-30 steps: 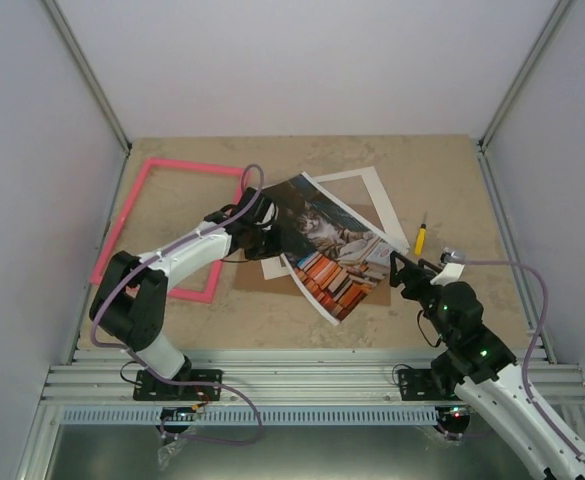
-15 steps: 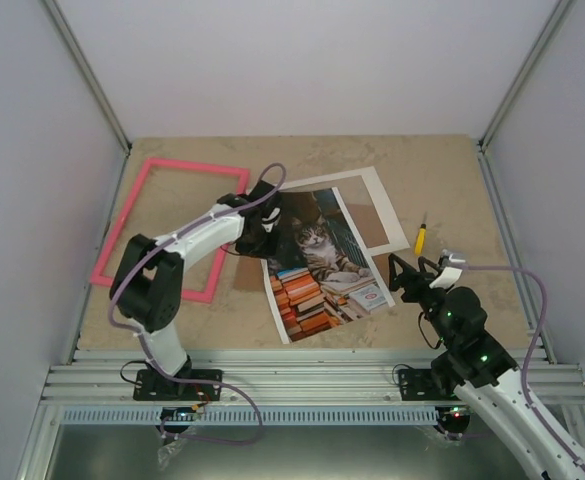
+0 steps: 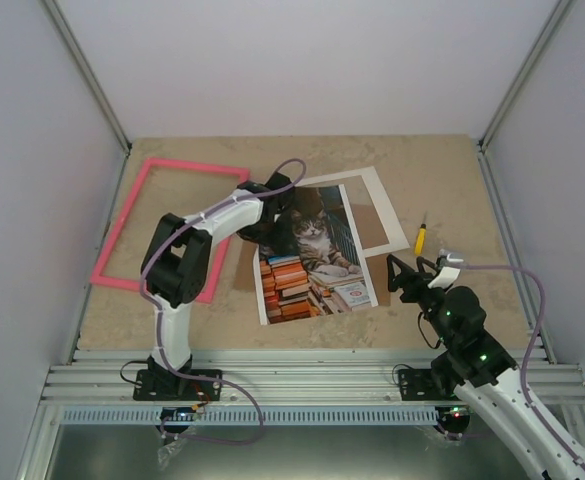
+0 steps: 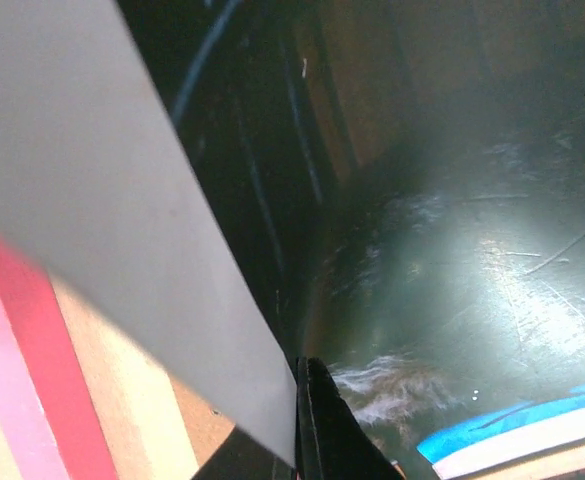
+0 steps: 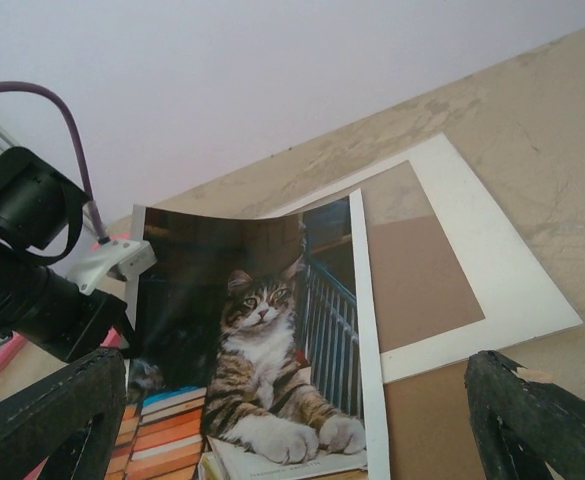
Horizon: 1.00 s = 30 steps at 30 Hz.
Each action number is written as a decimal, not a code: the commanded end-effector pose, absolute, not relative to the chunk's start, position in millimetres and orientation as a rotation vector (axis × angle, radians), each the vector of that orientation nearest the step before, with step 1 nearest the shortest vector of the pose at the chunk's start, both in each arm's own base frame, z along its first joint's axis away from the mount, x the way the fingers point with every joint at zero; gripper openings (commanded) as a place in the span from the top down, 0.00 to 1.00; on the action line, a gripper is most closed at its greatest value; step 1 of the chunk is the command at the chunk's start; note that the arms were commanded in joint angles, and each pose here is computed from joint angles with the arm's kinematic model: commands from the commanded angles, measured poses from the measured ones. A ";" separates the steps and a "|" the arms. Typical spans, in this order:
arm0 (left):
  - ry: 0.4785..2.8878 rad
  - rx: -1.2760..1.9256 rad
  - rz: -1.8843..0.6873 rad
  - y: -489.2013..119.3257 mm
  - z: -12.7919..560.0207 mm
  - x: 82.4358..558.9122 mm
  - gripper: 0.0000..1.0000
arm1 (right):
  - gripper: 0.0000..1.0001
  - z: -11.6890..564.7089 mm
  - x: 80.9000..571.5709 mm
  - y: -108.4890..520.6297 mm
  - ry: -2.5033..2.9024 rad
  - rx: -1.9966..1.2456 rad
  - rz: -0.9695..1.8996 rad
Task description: Take the photo out of the frame
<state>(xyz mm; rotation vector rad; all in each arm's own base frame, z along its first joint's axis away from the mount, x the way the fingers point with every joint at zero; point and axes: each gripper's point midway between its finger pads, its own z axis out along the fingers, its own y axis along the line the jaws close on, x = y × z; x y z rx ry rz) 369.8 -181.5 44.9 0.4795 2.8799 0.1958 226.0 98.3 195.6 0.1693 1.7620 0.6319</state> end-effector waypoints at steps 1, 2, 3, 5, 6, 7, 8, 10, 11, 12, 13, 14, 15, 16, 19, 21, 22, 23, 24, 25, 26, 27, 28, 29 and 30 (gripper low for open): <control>2.844 0.563 0.250 -179.4 50.2 382.4 0.97 | 0.07 193.8 227.6 100.8 1.760 0.151 0.630; 2.840 0.569 0.244 -181.1 51.0 384.5 0.96 | 0.07 193.8 227.6 101.3 1.760 0.149 0.632; 2.836 0.574 0.241 -182.5 51.5 386.3 0.94 | 0.07 193.2 227.7 101.7 1.762 0.147 0.633; 2.829 0.580 0.234 -185.5 52.1 390.5 0.89 | 0.07 192.7 227.7 101.8 1.764 0.147 0.632; 2.825 0.583 0.235 -186.9 52.3 392.8 0.86 | 0.07 192.8 227.7 102.0 1.763 0.146 0.633; 2.821 0.581 0.242 -187.1 52.5 395.4 0.83 | 0.07 193.0 227.6 102.1 1.763 0.145 0.634; 2.819 0.582 0.248 -187.4 52.4 396.9 0.79 | 0.07 193.0 227.6 102.2 1.763 0.144 0.633; 2.812 0.575 0.264 -186.3 54.0 400.1 0.76 | 0.07 192.9 227.7 101.1 1.763 0.147 0.627; 2.805 0.569 0.272 -186.2 55.8 401.9 0.73 | 0.07 192.9 227.7 100.8 1.763 0.148 0.626; 2.797 0.558 0.287 -184.5 57.8 403.9 0.71 | 0.07 192.7 227.8 100.1 1.763 0.151 0.622; 2.788 0.547 0.295 -183.4 60.3 405.5 0.68 | 0.07 193.1 227.8 99.5 1.761 0.153 0.620; 2.779 0.536 0.298 -183.2 63.3 407.4 0.65 | 0.07 193.0 227.9 98.9 1.761 0.156 0.618; 2.770 0.525 0.305 -182.7 66.1 408.7 0.62 | 0.07 193.7 228.0 98.2 1.758 0.158 0.615; 2.760 0.512 0.311 -181.9 69.7 410.2 0.59 | 0.07 193.5 228.1 97.8 1.758 0.161 0.614; 2.724 0.454 0.336 -177.4 81.2 414.8 0.50 | 0.07 193.0 229.1 96.3 1.761 0.166 0.600; 2.715 0.388 0.367 -171.0 89.7 414.7 0.48 | 0.06 196.1 229.7 94.4 1.756 0.168 0.585; 2.698 0.345 0.377 -167.7 99.0 415.2 0.47 | 0.06 199.5 230.1 92.9 1.750 0.170 0.576; 2.678 0.303 0.381 -164.5 107.5 415.3 0.46 | 0.05 204.0 230.3 91.0 1.743 0.173 0.565; 2.655 0.261 0.380 -161.5 116.5 414.6 0.44 | 0.03 209.8 230.2 89.1 1.736 0.172 0.553; 2.627 0.211 0.374 -157.8 128.2 413.6 0.40 | 0.02 212.7 230.4 87.2 1.732 0.175 0.541; 2.596 0.166 0.366 -154.0 140.9 411.8 0.36 | 0.02 216.3 230.2 85.4 1.729 0.169 0.524; 2.564 0.125 0.355 -149.8 153.2 409.3 0.34 | 0.02 222.9 230.0 82.9 1.720 0.170 0.509; 2.527 0.084 0.344 -144.3 168.1 405.7 0.33 | 0.02 228.2 230.0 79.9 1.711 0.172 0.491; 2.488 0.048 0.334 -139.1 182.1 401.6 0.30 | 0.02 232.8 229.8 77.5 1.704 0.174 0.477; 2.441 0.006 0.325 -131.4 198.8 397.1 0.26 | 0.02 237.9 229.6 75.7 1.696 0.175 0.467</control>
